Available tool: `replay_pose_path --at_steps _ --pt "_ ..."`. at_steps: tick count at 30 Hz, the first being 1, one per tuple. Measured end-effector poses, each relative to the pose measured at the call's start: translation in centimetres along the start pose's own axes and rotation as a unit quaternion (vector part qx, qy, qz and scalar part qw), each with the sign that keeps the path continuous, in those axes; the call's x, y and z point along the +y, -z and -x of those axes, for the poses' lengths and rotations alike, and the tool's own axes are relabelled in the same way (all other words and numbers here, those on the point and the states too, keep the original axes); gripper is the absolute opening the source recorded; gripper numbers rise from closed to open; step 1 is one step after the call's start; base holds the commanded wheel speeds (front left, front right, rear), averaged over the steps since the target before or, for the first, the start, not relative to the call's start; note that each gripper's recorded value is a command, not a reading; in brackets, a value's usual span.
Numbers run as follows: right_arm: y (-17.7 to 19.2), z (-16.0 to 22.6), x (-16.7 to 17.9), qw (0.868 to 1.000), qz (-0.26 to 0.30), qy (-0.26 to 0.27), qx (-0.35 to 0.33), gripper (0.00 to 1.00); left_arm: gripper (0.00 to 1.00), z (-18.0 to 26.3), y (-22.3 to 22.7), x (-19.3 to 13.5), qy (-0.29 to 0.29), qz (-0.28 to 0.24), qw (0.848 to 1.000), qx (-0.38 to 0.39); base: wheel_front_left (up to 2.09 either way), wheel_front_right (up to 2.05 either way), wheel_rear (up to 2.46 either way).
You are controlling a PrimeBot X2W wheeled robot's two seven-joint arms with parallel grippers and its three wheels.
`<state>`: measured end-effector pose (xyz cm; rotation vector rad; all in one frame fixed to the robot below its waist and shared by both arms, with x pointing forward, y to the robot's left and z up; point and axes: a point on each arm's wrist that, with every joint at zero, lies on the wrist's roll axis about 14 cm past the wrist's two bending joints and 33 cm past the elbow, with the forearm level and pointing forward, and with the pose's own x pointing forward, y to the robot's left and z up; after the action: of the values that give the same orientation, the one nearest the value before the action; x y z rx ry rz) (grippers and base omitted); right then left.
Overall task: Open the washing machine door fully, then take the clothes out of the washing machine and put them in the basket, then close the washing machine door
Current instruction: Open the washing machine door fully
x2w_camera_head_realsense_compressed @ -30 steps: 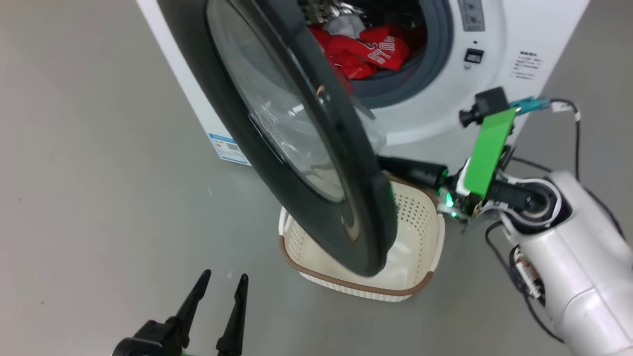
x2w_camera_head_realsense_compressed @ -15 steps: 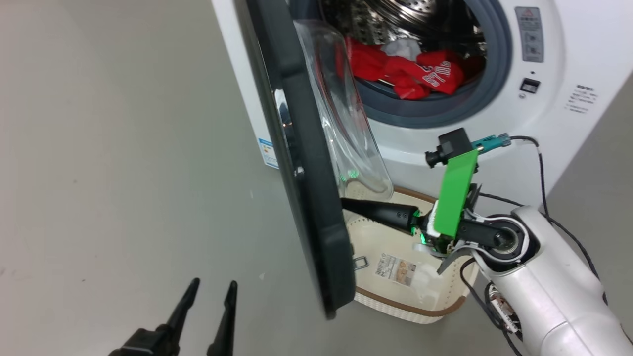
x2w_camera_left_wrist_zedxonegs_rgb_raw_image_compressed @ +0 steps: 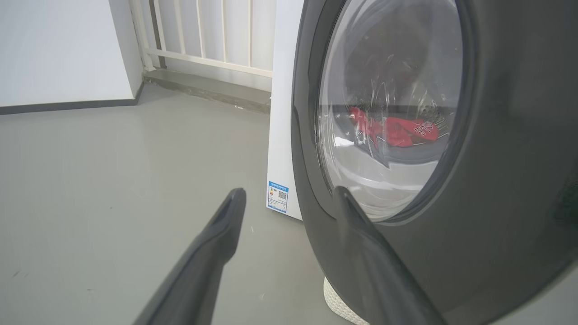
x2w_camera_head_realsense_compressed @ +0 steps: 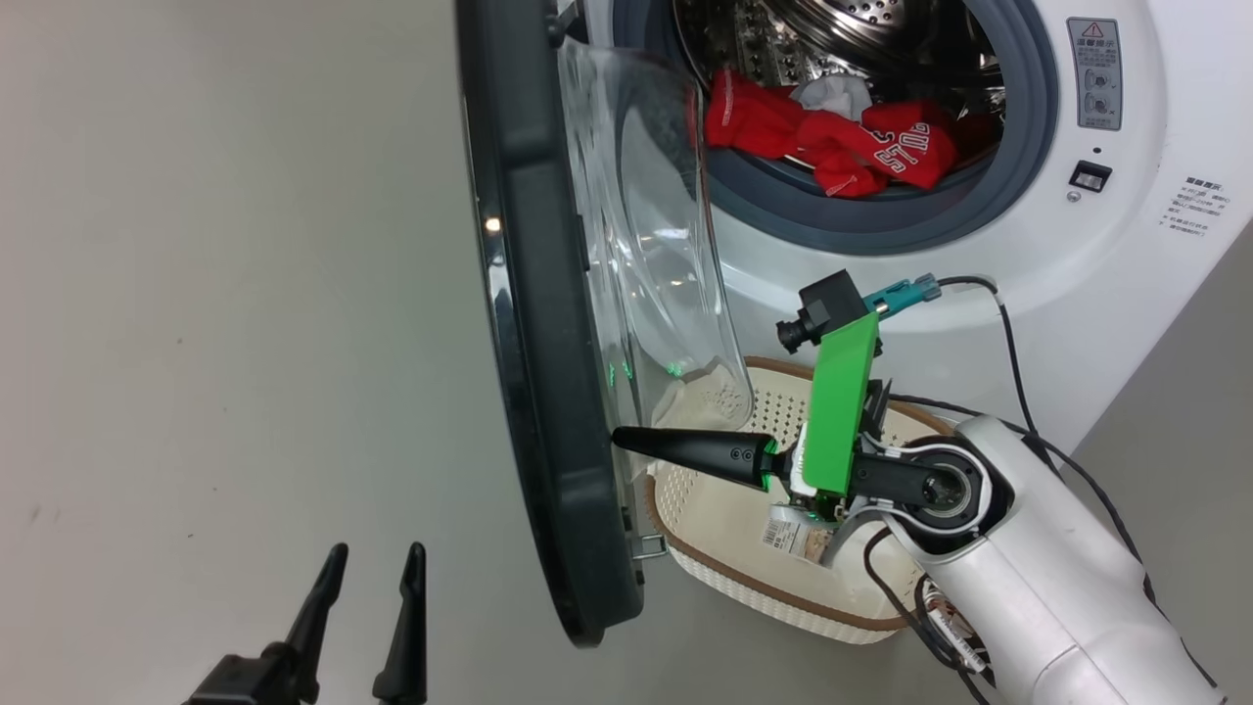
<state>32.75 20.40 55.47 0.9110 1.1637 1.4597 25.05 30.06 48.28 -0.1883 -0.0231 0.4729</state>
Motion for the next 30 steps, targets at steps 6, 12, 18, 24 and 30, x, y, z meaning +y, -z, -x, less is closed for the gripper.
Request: replay_pose_path --at_steps 6,12,18,24,30 --pt "0.4 -0.3 0.1 1.0 0.0 0.0 0.003 0.0 1.0 0.2 0.1 0.1 -0.003 0.003 1.0 0.001 0.0 0.0 0.0" --pt "0.0 -0.3 0.2 1.0 0.002 0.0 -0.015 1.0 1.0 0.1 0.1 -0.2 0.002 0.005 1.0 0.0 0.0 0.0 0.0" --pt "-0.8 0.5 -0.3 0.998 0.013 0.019 -0.053 1.0 1.0 0.2 0.5 -0.5 0.01 0.008 1.0 0.006 0.0 0.0 0.0" --pt "-0.9 2.6 -2.3 0.993 0.017 0.055 -0.105 1.0 1.0 0.3 0.8 -0.9 0.022 0.01 1.0 0.009 0.0 0.0 0.0" --pt "-0.4 5.1 -5.1 0.984 -0.002 0.097 -0.153 1.0 1.0 0.2 0.9 -1.0 0.027 0.01 1.0 0.008 0.0 0.0 0.0"
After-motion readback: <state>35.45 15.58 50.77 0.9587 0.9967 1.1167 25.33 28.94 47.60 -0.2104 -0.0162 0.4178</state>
